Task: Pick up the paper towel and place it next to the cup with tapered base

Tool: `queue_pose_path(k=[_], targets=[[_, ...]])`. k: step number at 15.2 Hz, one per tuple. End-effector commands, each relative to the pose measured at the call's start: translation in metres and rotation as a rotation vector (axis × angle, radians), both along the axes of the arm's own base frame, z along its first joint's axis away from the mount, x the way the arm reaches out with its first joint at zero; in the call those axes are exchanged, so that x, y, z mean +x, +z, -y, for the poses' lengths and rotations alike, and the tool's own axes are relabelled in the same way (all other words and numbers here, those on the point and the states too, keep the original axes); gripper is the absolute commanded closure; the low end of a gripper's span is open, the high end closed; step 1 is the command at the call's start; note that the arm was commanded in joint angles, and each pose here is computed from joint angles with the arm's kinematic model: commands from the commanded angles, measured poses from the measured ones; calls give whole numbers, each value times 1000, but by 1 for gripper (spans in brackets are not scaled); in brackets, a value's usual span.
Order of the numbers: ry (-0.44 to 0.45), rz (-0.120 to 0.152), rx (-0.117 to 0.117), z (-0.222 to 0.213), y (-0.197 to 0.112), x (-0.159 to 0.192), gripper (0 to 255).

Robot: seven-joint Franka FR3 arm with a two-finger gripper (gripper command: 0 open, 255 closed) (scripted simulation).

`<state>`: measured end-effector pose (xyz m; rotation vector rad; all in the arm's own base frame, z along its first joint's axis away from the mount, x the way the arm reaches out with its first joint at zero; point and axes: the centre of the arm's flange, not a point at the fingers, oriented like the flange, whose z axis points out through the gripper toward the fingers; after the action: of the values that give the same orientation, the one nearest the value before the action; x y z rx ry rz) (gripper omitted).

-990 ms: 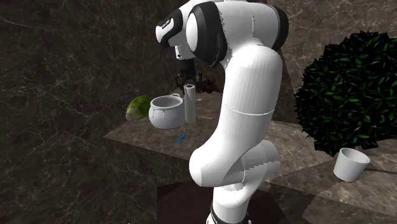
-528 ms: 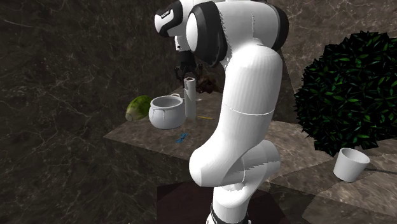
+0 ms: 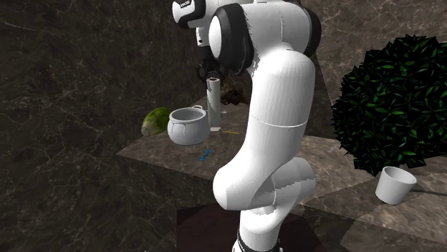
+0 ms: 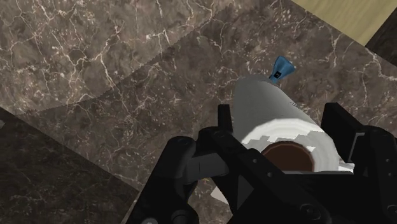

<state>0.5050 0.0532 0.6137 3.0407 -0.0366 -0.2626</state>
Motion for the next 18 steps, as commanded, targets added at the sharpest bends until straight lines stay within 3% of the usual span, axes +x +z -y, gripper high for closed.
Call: queue_pose_path(k=[1, 14, 18], targets=[[0, 0, 0, 0, 10, -1, 255], [0, 0, 0, 0, 78, -1, 255], [0, 0, 0, 39, 78, -36, 255]])
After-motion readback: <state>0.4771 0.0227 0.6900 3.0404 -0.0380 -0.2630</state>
